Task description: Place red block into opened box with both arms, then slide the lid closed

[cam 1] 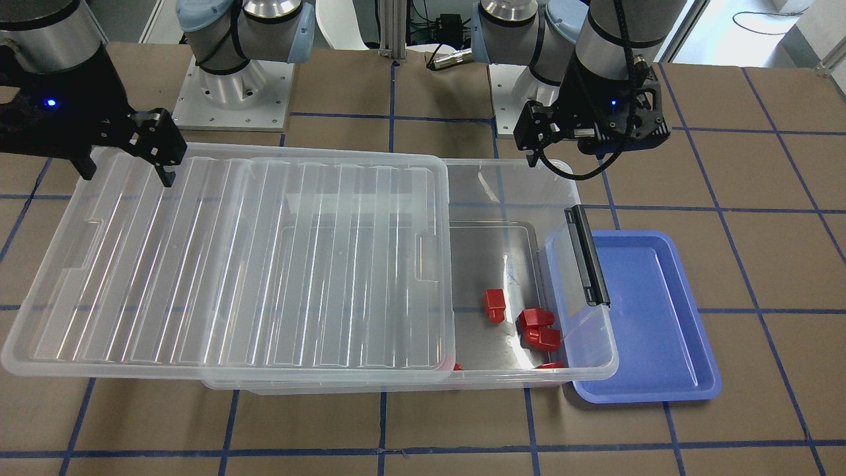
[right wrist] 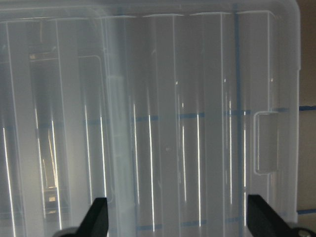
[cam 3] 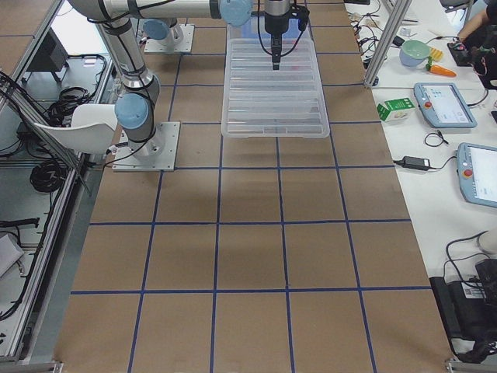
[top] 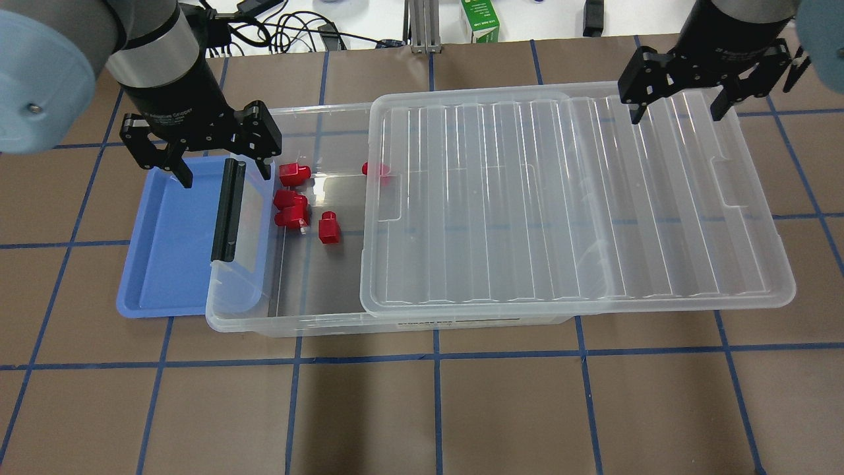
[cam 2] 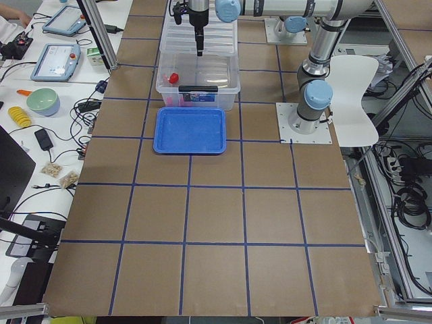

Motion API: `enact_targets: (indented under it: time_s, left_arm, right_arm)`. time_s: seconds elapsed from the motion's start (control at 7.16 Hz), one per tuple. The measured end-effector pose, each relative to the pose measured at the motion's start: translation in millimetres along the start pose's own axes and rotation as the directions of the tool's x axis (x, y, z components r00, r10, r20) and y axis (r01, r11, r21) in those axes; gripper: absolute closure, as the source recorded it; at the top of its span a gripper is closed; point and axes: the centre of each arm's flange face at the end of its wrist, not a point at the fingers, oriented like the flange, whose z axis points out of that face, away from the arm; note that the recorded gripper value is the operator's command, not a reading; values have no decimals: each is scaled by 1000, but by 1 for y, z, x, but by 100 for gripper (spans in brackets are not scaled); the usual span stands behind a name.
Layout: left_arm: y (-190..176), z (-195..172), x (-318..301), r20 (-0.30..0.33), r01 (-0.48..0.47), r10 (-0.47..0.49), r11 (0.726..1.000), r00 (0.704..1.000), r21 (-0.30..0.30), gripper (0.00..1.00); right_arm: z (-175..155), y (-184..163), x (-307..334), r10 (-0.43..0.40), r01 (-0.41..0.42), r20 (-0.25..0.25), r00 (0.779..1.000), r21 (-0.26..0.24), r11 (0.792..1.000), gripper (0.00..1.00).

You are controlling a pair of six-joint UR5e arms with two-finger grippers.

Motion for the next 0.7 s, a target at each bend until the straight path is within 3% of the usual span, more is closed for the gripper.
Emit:
enact_targets:
  time_s: [0.28, 0.7]
  left_arm:
    - [5, 12, -7, 26, -21, 22, 999, 999, -28, 0]
    - [12, 16, -24, 88, -132, 134, 991, 987, -31, 0]
  right_arm:
    - [4, -3, 58, -82, 82, -12, 997, -13, 997, 0]
    - [20, 3, 177, -177, 177, 2, 984, -41, 983, 0]
